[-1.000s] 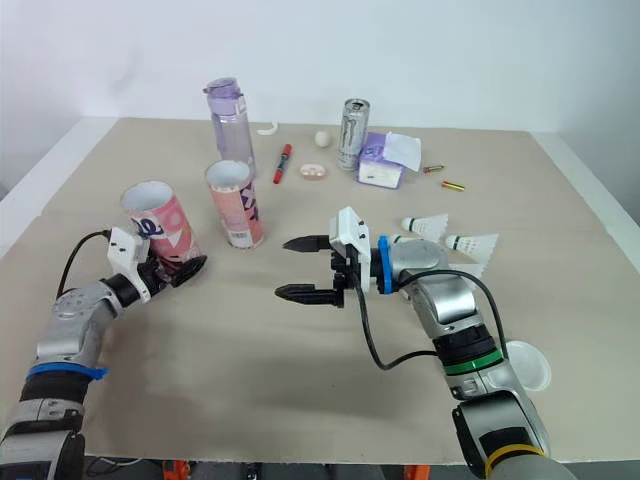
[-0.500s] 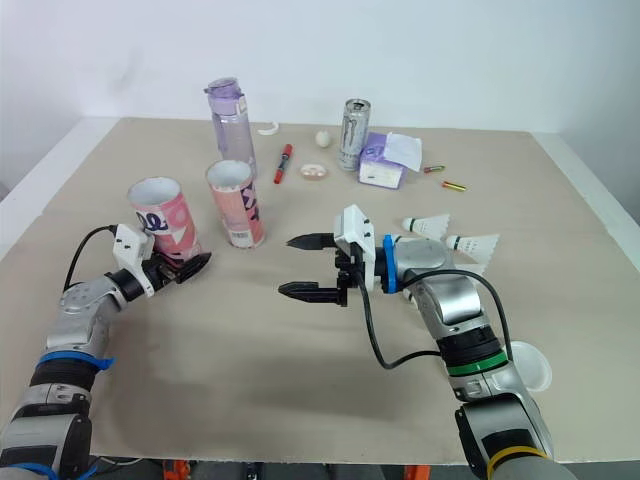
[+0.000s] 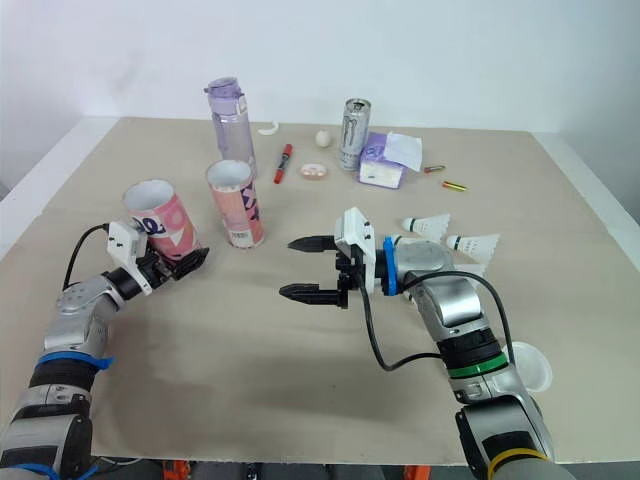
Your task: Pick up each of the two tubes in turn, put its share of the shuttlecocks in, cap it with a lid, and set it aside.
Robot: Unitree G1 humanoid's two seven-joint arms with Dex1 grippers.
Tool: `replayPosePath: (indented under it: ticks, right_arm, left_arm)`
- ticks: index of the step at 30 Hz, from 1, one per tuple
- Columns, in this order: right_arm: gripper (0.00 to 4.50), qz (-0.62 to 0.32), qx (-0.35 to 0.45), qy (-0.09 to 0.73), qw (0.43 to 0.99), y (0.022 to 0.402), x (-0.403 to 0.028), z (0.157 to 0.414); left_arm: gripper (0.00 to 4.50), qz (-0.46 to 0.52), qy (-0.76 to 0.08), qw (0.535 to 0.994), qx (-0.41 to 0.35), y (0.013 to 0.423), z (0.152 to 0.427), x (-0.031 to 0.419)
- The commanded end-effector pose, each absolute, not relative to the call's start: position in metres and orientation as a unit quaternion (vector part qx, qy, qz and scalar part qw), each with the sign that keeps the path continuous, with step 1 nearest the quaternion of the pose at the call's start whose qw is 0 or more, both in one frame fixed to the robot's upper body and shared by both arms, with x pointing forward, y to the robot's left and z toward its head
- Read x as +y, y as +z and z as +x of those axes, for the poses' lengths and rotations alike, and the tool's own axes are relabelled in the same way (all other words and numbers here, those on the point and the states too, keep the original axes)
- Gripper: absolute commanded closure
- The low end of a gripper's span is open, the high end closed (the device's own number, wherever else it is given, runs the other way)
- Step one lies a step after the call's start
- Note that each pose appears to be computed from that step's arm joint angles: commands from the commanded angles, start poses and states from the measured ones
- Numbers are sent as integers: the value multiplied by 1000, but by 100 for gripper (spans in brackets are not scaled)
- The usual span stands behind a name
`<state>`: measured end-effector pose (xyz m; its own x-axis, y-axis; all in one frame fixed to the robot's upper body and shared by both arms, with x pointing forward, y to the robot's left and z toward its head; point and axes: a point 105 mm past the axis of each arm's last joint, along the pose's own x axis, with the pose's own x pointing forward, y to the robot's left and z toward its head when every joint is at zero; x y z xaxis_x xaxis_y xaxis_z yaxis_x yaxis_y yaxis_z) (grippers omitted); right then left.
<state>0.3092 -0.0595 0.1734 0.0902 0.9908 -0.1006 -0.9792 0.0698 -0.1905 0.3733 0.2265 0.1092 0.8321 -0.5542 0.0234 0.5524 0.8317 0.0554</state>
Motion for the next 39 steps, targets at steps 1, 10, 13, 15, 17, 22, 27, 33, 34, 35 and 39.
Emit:
replayPosePath:
  ticks: [1,10,13,15,17,22,27,33,34,35,39]
  right_arm:
    - [4,-115,-55,670,732,188,-62,307]
    - [0,-115,-53,670,732,187,-63,306]
    - [0,-115,-53,669,732,187,-63,306]
    - [0,-112,-53,668,733,187,-63,306]
    - [0,-109,-54,667,735,188,-63,305]
    - [0,-96,-63,663,740,191,-65,302]
    - [0,-81,-84,657,745,196,-70,295]
    - [0,-72,-110,655,744,205,-76,283]
    - [0,-75,-110,651,747,204,-79,280]
    - [0,-76,-109,647,751,204,-82,278]
    - [0,-81,-98,615,778,201,-99,269]
  left_arm:
    - [0,33,-294,954,-47,120,371,225]
    - [135,44,-285,956,-61,120,371,225]
    - [135,47,-282,956,-62,120,371,226]
    - [135,48,-279,957,-64,122,370,228]
    - [135,54,-275,958,-67,124,369,230]
    - [135,88,-290,950,-69,127,358,226]
    - [135,129,-342,929,-56,128,337,207]
    - [135,178,-422,889,-9,123,315,177]
    - [135,186,-442,877,5,123,311,169]
    - [135,198,-460,866,18,122,308,162]
    - [135,252,-521,812,73,120,300,137]
